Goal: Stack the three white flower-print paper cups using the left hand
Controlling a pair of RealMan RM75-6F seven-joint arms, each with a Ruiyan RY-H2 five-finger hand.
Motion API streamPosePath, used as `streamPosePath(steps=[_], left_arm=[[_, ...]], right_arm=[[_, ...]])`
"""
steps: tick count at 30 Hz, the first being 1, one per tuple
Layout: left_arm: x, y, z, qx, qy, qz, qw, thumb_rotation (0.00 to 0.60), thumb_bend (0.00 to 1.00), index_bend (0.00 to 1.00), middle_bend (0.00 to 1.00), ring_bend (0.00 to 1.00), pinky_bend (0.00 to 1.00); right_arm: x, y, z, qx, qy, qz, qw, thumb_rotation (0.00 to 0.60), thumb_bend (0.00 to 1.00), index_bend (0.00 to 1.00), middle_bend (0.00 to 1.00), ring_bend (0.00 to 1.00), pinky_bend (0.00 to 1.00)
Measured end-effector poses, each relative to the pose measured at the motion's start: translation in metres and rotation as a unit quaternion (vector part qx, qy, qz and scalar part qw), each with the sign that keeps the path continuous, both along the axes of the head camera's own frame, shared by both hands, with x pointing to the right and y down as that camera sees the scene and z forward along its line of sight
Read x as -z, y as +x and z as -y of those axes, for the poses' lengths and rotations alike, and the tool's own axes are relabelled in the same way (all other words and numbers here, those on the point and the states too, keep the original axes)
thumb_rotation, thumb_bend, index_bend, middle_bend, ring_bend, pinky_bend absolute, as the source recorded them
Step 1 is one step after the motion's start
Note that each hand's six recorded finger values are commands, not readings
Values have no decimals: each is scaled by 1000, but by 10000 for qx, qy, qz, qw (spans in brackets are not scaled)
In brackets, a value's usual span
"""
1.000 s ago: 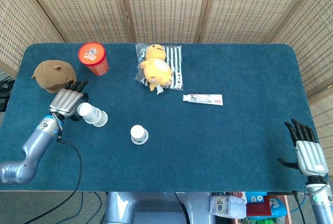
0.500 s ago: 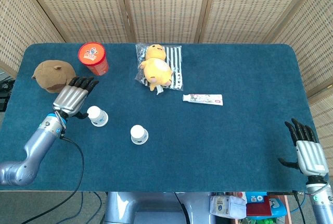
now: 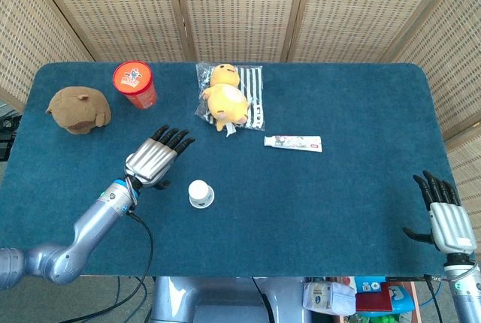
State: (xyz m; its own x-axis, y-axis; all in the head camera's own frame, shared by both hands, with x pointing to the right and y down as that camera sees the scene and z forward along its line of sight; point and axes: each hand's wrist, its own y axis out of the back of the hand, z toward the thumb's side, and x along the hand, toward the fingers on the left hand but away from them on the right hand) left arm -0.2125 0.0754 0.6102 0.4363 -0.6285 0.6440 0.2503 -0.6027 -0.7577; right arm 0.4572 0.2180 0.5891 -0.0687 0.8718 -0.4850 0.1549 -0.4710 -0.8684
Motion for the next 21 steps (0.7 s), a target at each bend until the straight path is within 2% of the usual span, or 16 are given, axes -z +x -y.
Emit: streamPosePath(steps=[9, 21], left_arm=[[-23, 33, -18, -258, -235, 68, 9994, 600, 242, 153, 0, 0, 0], [-50, 36, -29, -278, -439, 347, 9980, 600, 242, 223, 0, 0, 0]], right_arm=[[4, 6, 1, -94, 50, 90, 9999, 600, 0, 0, 0, 0, 0], [4, 7, 1, -92, 60, 109, 9999, 600, 0, 0, 0, 0, 0]])
